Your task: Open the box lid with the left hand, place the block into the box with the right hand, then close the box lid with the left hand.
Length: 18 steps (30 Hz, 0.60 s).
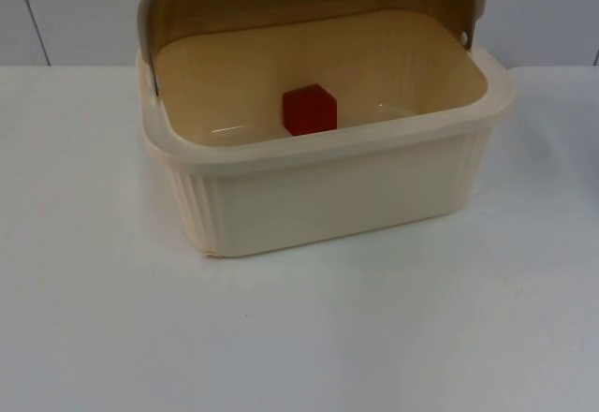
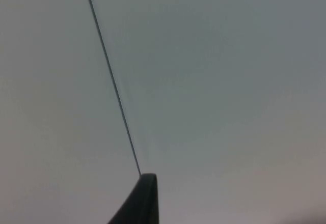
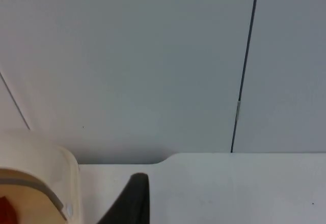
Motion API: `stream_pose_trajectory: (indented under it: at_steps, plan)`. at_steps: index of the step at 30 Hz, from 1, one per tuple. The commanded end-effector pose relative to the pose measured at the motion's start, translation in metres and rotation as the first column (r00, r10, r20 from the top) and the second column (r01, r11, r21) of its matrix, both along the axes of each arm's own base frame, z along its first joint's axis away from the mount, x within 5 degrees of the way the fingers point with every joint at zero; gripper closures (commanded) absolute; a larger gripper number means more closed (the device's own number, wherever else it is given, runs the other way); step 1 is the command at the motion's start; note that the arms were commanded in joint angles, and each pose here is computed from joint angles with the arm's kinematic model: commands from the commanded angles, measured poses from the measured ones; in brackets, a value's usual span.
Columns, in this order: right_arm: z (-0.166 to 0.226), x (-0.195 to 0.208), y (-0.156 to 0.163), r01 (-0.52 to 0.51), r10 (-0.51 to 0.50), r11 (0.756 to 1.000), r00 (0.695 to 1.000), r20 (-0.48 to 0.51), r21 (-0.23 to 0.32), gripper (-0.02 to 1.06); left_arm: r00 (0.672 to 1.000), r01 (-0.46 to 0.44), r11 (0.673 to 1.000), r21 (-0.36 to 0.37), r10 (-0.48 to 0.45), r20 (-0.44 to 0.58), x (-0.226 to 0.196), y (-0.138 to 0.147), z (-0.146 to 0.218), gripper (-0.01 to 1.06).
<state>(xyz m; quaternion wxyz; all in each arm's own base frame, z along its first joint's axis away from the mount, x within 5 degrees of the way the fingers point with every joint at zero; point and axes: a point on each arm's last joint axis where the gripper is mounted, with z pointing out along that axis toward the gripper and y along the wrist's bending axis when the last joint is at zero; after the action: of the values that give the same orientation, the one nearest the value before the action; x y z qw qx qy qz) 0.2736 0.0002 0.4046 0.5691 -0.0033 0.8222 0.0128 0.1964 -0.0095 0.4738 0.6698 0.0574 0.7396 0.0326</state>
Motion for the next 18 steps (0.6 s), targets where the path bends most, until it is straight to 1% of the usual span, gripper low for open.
stream_pose_trajectory:
  at_steps: [1, 4, 8, 9, 10, 12, 14, 15, 17, 18]
  plan:
    - [0.003, -0.001, -0.002, 0.007, -0.007, 1.000, 1.000, 0.009, -0.006, 0.00, 1.000, 0.004, 1.000, 0.001, -0.004, -0.005, 0.000, -0.001, -0.003, 0.02]
    - [0.002, -0.001, -0.002, 0.007, -0.007, 1.000, 1.000, 0.000, -0.010, 0.00, 0.999, 0.004, 1.000, -0.003, -0.004, -0.035, 0.007, -0.002, -0.011, 0.02]
    - [0.002, -0.001, -0.002, 0.007, -0.007, 1.000, 1.000, -0.001, -0.016, 0.00, 0.996, 0.008, 1.000, -0.003, -0.008, -0.089, 0.036, -0.004, -0.026, 0.02]
    - [0.002, -0.001, -0.002, 0.007, -0.007, 1.000, 1.000, -0.001, -0.016, 0.00, 0.996, 0.008, 1.000, -0.003, -0.008, -0.089, 0.036, -0.004, -0.026, 0.02]
    - [0.002, -0.001, -0.003, 0.008, -0.008, 1.000, 1.000, -0.001, -0.028, 0.00, 0.995, 0.009, 1.000, -0.002, -0.009, -0.095, 0.043, -0.005, -0.030, 0.02]
    - [0.002, -0.001, -0.003, 0.008, -0.008, 1.000, 1.000, -0.001, -0.031, 0.00, 0.994, 0.013, 1.000, -0.001, -0.013, -0.105, 0.062, -0.006, -0.040, 0.02]
    - [0.002, -0.001, -0.003, 0.008, -0.008, 0.999, 1.000, -0.001, -0.033, 0.00, 0.995, 0.019, 1.000, -0.019, -0.021, -0.098, 0.079, -0.009, -0.048, 0.02]
    - [0.002, -0.001, -0.003, 0.008, -0.008, 0.999, 1.000, -0.001, -0.033, 0.00, 0.995, 0.019, 1.000, -0.019, -0.021, -0.098, 0.079, -0.009, -0.048, 0.02]
    - [0.002, -0.001, -0.003, 0.008, -0.008, 0.999, 1.000, -0.001, -0.033, 0.00, 0.992, 0.026, 1.000, -0.014, -0.028, -0.125, 0.098, -0.012, -0.056, 0.02]
    - [0.002, -0.001, -0.003, 0.008, -0.008, 0.999, 1.000, -0.001, -0.037, 0.00, 0.986, 0.036, 0.999, 0.005, -0.035, -0.161, 0.106, -0.015, -0.060, 0.02]
